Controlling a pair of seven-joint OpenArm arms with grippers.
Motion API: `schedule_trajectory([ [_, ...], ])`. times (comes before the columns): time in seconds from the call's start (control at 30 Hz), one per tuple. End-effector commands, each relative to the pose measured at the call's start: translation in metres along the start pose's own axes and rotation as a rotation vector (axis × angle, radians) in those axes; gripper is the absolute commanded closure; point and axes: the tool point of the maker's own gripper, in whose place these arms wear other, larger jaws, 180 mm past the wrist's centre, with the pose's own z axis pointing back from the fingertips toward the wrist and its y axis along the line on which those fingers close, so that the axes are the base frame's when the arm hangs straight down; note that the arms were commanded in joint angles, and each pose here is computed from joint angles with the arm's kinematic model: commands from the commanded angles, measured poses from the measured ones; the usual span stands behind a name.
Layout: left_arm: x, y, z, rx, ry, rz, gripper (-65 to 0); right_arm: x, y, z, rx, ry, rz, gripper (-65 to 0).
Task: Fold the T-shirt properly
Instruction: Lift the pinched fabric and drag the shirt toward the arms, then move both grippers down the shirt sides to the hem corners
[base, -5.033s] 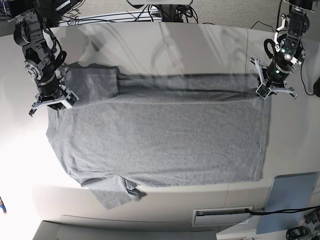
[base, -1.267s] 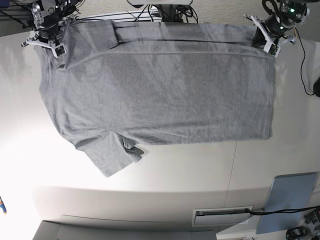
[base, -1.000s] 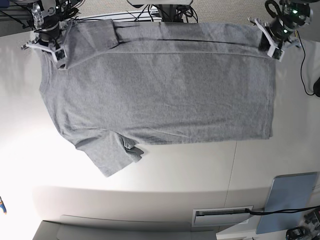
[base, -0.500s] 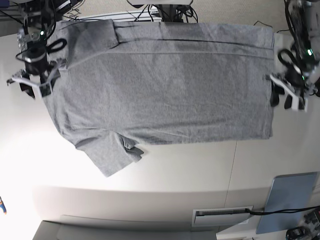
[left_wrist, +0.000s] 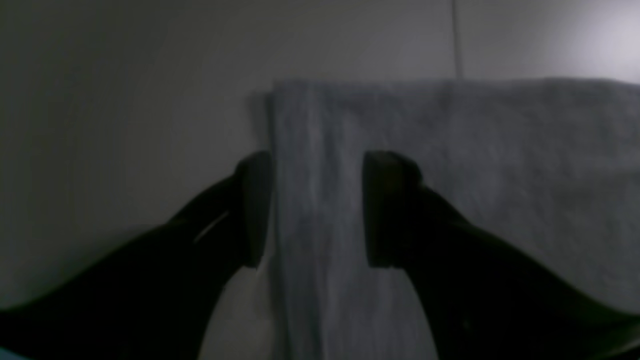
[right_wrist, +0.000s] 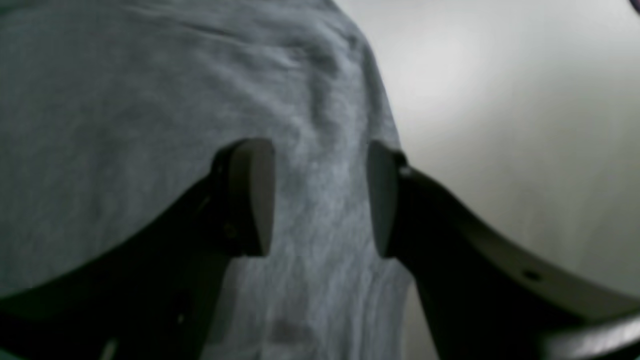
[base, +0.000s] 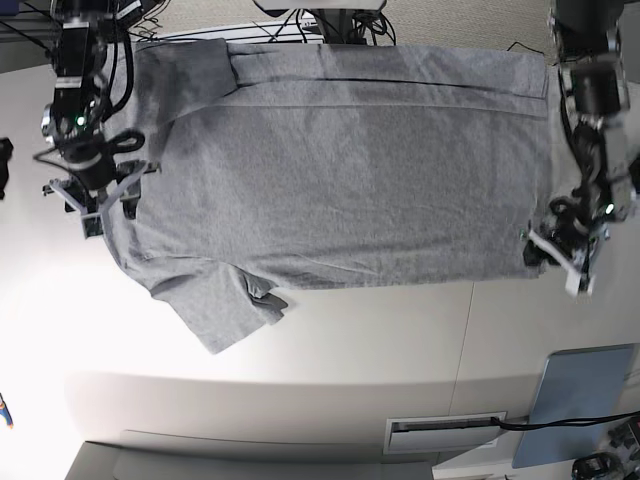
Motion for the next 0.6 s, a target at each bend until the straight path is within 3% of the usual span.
schedule_trajectory([
  [0.0,0.035,0.012,0.002,0.035,-0.065,-0.021,-30.1,0.018,-0.01,0.0,-0.019,-0.047,-0.001,-29.5],
  [0.3,0.03,0.037,-0.03,0.124,0.098,0.017,-30.1,0.038,-0.014,-0.008,-0.007,-0.082,-0.013,-29.5],
  [0.4,0.019,0.023,-0.033,0.026,0.169,-0.012,-30.1,0.041,-0.016,-0.008,-0.01,-0.087,-0.011,-29.5],
  [0.57,0.015,0.004,-0.031,-0.082,0.192,0.009,-30.0,0.044,-0.016,-0.008,-0.012,-0.094,-0.012,-29.5],
])
